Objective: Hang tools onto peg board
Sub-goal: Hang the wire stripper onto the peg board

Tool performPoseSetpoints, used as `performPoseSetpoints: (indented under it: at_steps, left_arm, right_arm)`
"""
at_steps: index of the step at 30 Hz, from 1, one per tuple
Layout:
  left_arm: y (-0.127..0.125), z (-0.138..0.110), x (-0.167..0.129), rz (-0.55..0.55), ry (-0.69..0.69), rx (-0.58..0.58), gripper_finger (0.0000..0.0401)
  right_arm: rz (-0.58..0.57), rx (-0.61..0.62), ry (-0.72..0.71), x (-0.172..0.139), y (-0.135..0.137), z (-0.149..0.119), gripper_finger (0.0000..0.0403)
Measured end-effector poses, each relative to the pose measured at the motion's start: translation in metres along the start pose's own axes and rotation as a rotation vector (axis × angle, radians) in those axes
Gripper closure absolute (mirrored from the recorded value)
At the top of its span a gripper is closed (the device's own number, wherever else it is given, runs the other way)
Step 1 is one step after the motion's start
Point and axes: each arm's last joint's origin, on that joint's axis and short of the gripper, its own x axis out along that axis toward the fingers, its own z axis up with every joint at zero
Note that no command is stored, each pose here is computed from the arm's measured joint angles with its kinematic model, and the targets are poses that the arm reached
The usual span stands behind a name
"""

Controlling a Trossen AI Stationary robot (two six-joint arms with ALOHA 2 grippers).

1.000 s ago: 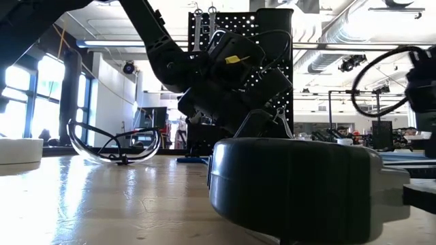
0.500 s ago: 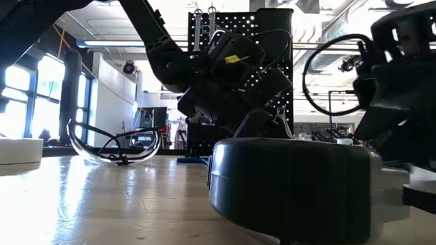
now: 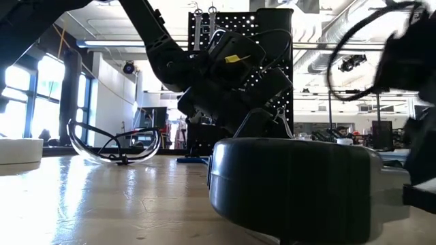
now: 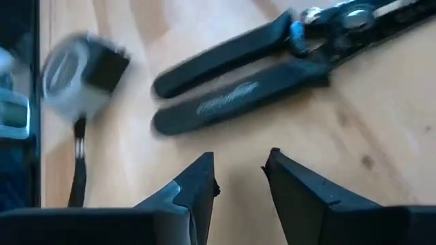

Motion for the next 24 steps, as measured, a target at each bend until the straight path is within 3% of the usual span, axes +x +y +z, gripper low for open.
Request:
performPoseSetpoints:
  at_steps: [4, 11, 17, 24]
  left_arm:
    - [0.000, -0.001, 0.000, -0.003, 0.010, -0.002, 0.0401]
    - [0.000, -0.001, 0.000, -0.004, 0.012, -0.013, 0.0401]
    - [-0.001, -0.002, 0.000, -0.007, 0.016, -0.022, 0.0401]
    - [-0.001, -0.002, 0.000, -0.013, 0.026, -0.041, 0.0401]
  right_arm:
    - [-0.057, -0.198, -0.014, -0.008, 0.025, 0.000, 0.0269]
    - [-0.292, -0.568, -0.121, -0.018, 0.063, 0.009, 0.0269]
    - [-0.370, -0.889, -0.038, 0.014, 0.077, 0.000, 0.0269]
    - [-0.404, -1.068, 0.021, 0.040, 0.084, -0.014, 0.0269]
